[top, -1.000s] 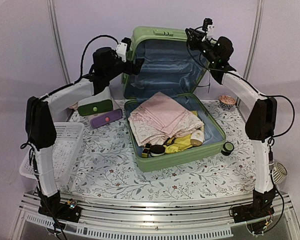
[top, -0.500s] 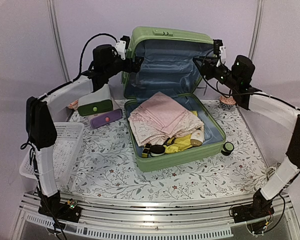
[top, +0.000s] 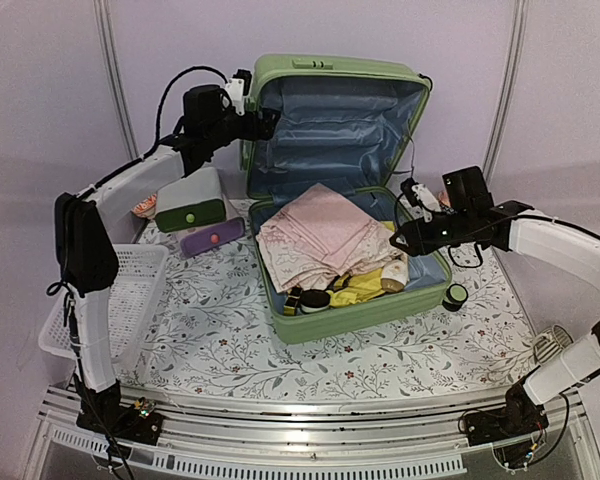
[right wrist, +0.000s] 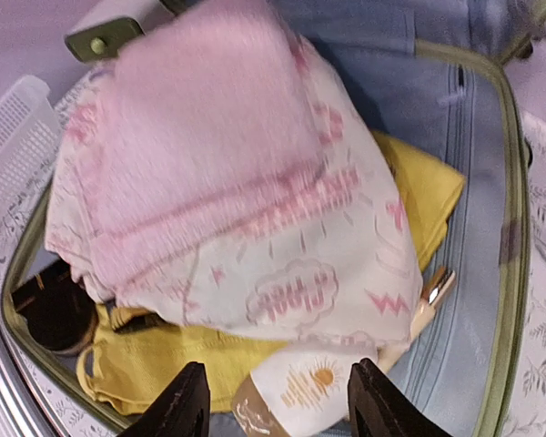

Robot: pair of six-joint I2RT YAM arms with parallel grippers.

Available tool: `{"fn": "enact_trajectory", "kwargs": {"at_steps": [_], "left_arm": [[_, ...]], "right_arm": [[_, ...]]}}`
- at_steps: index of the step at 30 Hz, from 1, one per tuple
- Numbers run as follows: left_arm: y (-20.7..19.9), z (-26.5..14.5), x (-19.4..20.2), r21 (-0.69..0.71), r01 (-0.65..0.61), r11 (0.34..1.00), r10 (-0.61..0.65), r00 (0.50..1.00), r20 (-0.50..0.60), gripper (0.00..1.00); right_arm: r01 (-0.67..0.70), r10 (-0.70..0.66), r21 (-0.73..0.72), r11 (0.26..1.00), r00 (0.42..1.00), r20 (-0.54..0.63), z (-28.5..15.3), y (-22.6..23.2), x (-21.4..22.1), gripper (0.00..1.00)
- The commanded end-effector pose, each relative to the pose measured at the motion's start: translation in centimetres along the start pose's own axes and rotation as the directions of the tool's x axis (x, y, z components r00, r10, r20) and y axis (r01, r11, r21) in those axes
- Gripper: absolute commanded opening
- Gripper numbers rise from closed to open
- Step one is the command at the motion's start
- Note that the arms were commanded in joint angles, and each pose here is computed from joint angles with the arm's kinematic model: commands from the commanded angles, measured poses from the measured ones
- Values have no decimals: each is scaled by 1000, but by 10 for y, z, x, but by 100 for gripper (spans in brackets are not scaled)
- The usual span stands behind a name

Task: Open, take out, and arrange the luggage
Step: Open the luggage at the center of the board, then adjust the opened luggage at the center of the board.

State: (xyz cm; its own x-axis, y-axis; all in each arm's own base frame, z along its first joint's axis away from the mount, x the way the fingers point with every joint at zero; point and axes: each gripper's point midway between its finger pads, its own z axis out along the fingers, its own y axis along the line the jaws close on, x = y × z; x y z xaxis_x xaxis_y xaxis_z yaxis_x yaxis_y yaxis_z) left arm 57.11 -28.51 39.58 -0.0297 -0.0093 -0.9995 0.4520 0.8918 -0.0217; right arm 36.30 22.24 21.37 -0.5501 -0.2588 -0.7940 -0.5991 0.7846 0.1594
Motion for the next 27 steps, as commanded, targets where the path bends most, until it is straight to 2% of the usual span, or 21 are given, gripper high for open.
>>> {"fn": "enact_trajectory", "kwargs": {"at_steps": [1, 7, 13, 20, 23, 27], "left_arm": [[1, 3, 5, 14, 32, 999, -32, 999, -22, 98], [4, 4, 11, 18, 51, 999, -51, 998, -37, 98], [9, 6, 17, 14, 59, 998, -58, 997, -53, 98], [15, 13, 23, 22, 71, 997, -70, 996, -56, 98], [21, 21, 27, 22, 82, 996, -81, 995, -58, 98], [30, 29, 27, 23, 99, 995, -97, 994, -57, 98]], "right_arm": [[-87, 117, 143, 986, 969, -216, -1, -16, 56, 50], [-13, 93, 175, 985, 884, -458, 26, -8, 107, 32], [2, -13, -18, 1000, 812, -584, 29, 49, 136, 9], [2, -141, -210, 978, 750, -646, -5, 108, 161, 6], [-3, -199, -299, 954, 740, -643, -17, 138, 163, 5], [19, -239, -334, 942, 735, -634, -20, 156, 159, 8]]}}
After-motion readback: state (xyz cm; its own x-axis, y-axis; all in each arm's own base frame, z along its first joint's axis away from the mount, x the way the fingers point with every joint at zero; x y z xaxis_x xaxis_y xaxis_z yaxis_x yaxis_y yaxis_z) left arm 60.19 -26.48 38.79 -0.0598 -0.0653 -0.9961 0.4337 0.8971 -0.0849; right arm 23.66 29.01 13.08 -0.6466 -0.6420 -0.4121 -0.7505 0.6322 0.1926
